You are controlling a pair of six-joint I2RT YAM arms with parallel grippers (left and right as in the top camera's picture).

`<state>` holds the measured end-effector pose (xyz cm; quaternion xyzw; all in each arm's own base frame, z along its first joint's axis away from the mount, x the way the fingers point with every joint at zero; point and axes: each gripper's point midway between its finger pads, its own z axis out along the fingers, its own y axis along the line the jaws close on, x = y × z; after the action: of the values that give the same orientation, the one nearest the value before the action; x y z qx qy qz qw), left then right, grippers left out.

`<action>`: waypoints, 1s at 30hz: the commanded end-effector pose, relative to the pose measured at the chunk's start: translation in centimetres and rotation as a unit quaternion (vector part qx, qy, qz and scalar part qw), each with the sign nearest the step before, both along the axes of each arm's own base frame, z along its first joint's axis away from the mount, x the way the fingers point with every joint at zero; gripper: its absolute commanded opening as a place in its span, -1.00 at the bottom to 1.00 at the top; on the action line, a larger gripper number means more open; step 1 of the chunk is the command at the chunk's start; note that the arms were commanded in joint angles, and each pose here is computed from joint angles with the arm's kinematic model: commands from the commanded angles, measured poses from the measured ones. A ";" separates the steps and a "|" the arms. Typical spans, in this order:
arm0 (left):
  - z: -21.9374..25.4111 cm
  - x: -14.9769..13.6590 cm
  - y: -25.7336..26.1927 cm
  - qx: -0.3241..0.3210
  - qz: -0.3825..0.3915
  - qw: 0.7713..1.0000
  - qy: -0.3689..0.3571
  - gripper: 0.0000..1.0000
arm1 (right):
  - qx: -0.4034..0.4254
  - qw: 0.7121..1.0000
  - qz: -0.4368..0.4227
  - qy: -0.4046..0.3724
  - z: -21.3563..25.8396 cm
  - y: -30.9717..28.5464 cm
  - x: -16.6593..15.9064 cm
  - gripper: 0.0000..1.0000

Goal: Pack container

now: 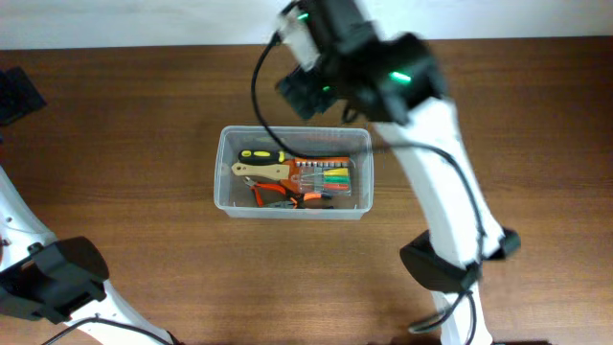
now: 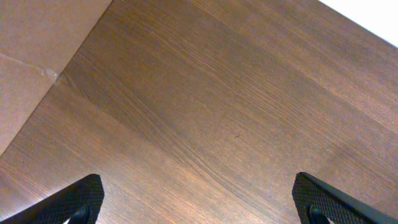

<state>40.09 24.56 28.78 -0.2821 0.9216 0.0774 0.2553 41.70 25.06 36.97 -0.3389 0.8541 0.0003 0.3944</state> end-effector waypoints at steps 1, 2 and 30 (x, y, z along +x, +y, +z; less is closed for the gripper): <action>0.0 -0.1 0.1 -0.004 0.005 1.000 -0.001 0.98 | 0.056 0.995 -0.043 -0.076 6.9 -3.2 -2.8 0.97; 0.0 -0.1 0.1 -0.004 0.005 1.000 -0.001 0.98 | 0.044 0.994 -0.059 -0.085 7.4 -4.4 -3.1 0.97; 0.0 -0.1 0.1 -0.004 0.005 1.000 -0.001 0.98 | 0.161 0.931 -0.221 -0.243 19.7 -24.1 -22.8 0.97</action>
<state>40.09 24.56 28.78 -0.2821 0.9216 0.0774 0.2553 17.35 -0.30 58.99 -0.0451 0.7476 -0.0545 0.6603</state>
